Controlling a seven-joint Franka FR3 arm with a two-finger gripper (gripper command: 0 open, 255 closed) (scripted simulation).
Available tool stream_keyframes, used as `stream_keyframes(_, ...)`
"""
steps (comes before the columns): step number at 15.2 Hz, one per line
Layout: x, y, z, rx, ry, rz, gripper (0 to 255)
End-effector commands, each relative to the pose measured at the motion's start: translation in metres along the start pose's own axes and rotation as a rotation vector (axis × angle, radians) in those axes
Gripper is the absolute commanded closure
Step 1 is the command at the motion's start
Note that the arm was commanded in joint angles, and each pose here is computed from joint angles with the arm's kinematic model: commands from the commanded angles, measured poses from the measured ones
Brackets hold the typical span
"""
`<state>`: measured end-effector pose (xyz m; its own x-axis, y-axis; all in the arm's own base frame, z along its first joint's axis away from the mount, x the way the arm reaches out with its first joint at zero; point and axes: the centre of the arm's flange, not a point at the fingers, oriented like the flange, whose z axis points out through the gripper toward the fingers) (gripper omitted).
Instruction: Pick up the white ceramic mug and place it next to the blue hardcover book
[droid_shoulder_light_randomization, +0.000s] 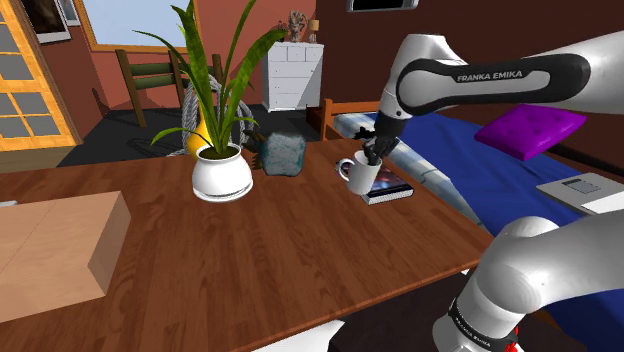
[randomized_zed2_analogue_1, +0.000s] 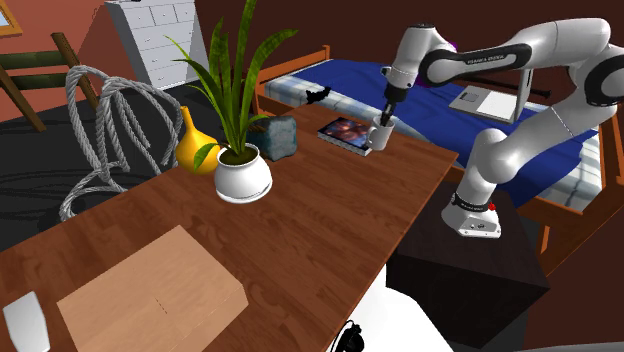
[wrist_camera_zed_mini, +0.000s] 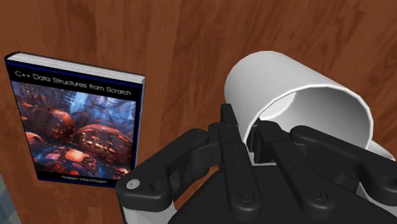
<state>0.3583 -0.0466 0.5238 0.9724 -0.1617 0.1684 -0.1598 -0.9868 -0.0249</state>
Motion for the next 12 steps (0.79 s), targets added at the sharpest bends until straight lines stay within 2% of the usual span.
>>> stream_keyframes(1, -0.008, 0.023, -0.001, 0.0, 0.0, -0.002, 255)
stream_keyframes(12, -0.048, 0.162, -0.012, 0.0, 0.0, -0.002, 255)
